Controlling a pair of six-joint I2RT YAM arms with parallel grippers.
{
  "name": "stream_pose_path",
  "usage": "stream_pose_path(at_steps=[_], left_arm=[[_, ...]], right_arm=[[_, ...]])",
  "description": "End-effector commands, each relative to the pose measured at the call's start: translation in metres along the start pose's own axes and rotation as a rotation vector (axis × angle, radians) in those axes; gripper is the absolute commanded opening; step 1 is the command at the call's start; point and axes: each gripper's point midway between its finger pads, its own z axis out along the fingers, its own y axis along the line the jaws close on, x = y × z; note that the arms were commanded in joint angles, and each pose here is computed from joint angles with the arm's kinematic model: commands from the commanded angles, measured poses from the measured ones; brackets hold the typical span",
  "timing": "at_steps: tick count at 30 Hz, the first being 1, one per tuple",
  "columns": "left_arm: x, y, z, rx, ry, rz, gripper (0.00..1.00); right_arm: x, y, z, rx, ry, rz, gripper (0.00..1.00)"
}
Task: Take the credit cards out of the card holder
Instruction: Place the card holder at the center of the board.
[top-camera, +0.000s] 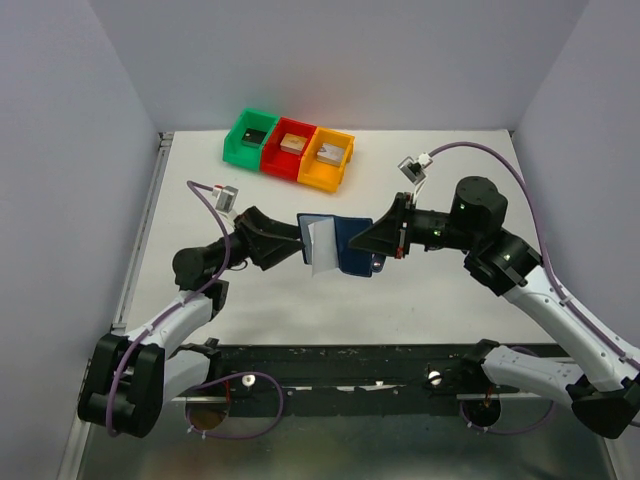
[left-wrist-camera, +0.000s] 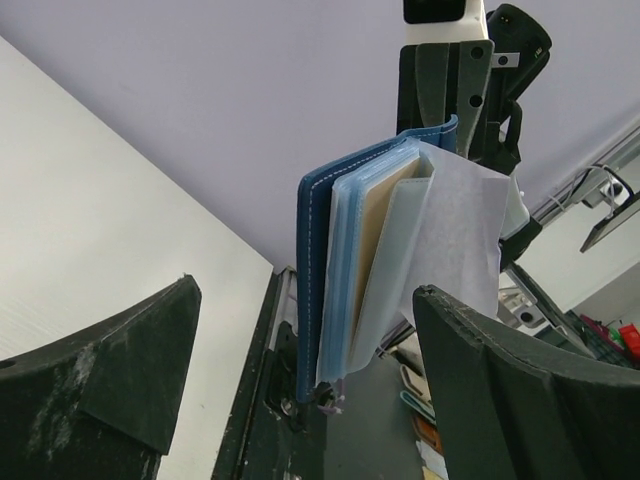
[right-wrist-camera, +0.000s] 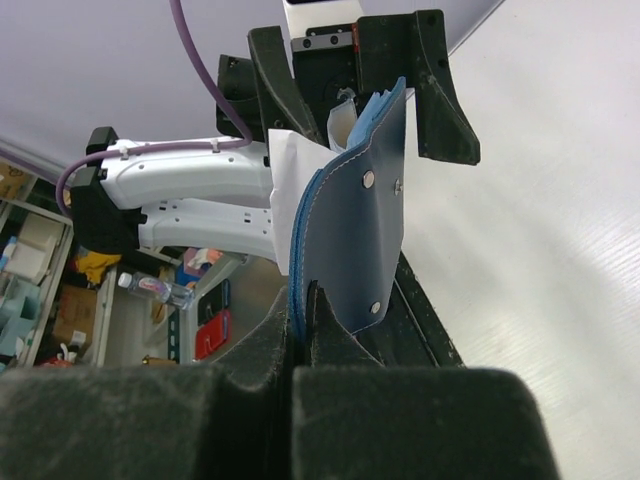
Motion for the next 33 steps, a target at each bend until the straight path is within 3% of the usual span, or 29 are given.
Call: stream_pose_path(at_steps=[1,22,33], left_arm=[[-0.009,-0.055,0.002,0.214,-0.016,0.223,0.96],[-0.012,-0.072,0.004,0.257,-0.004,0.249,0.45],[-0.012,-0.075,0.005,0.258,0.003,0.259,0.42]], right_arm=[[-0.006,0.007,0.001,-0.051,-0.014,-0.011,0.0],[0.002,-0.019,0.002,-0.016,-0.011,0.034,0.0],[0.004,-0.028,-0.001,-0.009,-0.016,0.046,0.0]])
